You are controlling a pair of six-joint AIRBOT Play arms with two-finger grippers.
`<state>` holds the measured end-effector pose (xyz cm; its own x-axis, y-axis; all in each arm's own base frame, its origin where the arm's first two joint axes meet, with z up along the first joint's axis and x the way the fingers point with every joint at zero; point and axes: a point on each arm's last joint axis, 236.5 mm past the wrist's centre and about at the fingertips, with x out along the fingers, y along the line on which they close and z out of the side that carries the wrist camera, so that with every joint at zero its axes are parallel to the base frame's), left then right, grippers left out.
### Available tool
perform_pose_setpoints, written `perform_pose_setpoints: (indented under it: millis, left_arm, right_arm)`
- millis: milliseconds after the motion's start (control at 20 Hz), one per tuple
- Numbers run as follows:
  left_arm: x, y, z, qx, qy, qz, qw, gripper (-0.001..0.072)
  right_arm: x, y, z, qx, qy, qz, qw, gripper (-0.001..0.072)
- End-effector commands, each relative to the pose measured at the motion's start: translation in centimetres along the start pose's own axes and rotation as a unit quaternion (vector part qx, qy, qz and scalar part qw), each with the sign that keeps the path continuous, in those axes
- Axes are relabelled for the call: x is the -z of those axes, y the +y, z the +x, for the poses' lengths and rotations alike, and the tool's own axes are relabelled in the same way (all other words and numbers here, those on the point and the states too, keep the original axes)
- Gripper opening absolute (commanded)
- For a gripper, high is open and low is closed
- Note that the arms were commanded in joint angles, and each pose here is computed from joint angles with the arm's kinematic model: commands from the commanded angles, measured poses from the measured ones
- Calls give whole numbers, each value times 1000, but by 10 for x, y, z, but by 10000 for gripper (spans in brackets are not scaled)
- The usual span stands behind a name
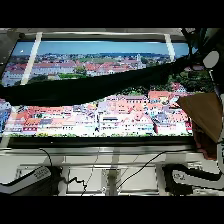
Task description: Fold the clothes and pants, and hang the long-sleeved shirts on hangers.
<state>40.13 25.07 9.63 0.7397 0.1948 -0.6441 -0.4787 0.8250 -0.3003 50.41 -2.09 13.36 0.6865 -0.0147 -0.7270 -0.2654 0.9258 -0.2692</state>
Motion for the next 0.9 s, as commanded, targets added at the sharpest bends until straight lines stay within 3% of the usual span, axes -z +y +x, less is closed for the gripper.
perform_pose_setpoints:
  millis: [0,150,350,600,850]
  left_arm:
    - [59,47,-12,-75,132,75,985,38]
    - [110,120,-45,-178,252,132,942,39]
    - [180,158,-57,-187,324,80,924,38]
    - [176,184,-64,-204,313,102,922,40]
    - [137,184,-41,-208,219,110,947,39]
  right_arm:
    - [33,-1,17,-4,64,-10,998,25]
    - [114,37,23,-71,196,-9,978,24]
    - [229,100,13,-144,334,-15,931,22]
    - [242,122,-40,-144,299,26,943,22]
    - [276,145,-51,-138,293,88,942,25]
